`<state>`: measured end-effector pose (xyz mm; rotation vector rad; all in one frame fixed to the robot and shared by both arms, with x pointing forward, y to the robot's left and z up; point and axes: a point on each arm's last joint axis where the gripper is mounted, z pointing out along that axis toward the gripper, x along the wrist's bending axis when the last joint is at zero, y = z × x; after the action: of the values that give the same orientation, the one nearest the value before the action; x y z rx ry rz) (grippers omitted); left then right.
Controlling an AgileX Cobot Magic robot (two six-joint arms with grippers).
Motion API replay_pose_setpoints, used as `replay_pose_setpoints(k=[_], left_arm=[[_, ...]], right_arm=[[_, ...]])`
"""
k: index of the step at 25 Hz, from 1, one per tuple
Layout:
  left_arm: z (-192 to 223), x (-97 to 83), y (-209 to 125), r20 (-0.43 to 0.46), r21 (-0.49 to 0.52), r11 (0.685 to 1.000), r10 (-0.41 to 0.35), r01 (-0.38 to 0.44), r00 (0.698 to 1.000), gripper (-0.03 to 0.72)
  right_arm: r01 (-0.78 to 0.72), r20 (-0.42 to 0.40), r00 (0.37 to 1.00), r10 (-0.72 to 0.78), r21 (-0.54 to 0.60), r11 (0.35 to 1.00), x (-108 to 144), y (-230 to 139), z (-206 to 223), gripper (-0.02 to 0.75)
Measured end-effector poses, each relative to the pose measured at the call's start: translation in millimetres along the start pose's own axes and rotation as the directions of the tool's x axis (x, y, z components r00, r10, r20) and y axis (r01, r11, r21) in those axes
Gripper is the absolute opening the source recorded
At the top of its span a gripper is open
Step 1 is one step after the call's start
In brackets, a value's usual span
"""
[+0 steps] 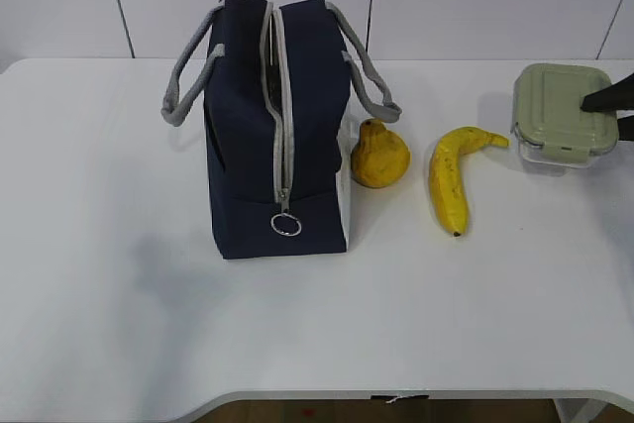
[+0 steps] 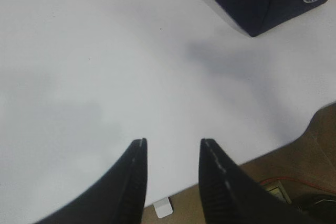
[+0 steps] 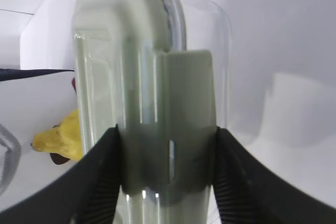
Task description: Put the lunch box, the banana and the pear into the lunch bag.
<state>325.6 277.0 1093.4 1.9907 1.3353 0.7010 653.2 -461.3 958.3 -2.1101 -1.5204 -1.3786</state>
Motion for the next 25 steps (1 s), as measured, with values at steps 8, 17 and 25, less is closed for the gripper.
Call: replay_pose_setpoints(k=[8,17,25], left_arm=[[2.3,1.3,24.2,0.018,-0.012,1.000,-0.015,0.015,1.000,0.258],[20.8,-0.1,32.7,0.052,0.018,0.999,-0.047,0.046,0.998,0.258],[45.6,-1.4,53.3,0.100,0.069,0.993,-0.103,0.097,0.990,0.320]], right_arm=[[0.096,-0.008,0.995,-0.097,-0.050,0.994,21.9,21.0,-12.2,0.382],[0.192,-0.002,0.981,-0.192,-0.060,0.980,58.0,28.5,-21.8,0.382],[0.266,0.016,0.964,-0.265,-0.022,0.964,94.9,22.3,-26.1,0.382]])
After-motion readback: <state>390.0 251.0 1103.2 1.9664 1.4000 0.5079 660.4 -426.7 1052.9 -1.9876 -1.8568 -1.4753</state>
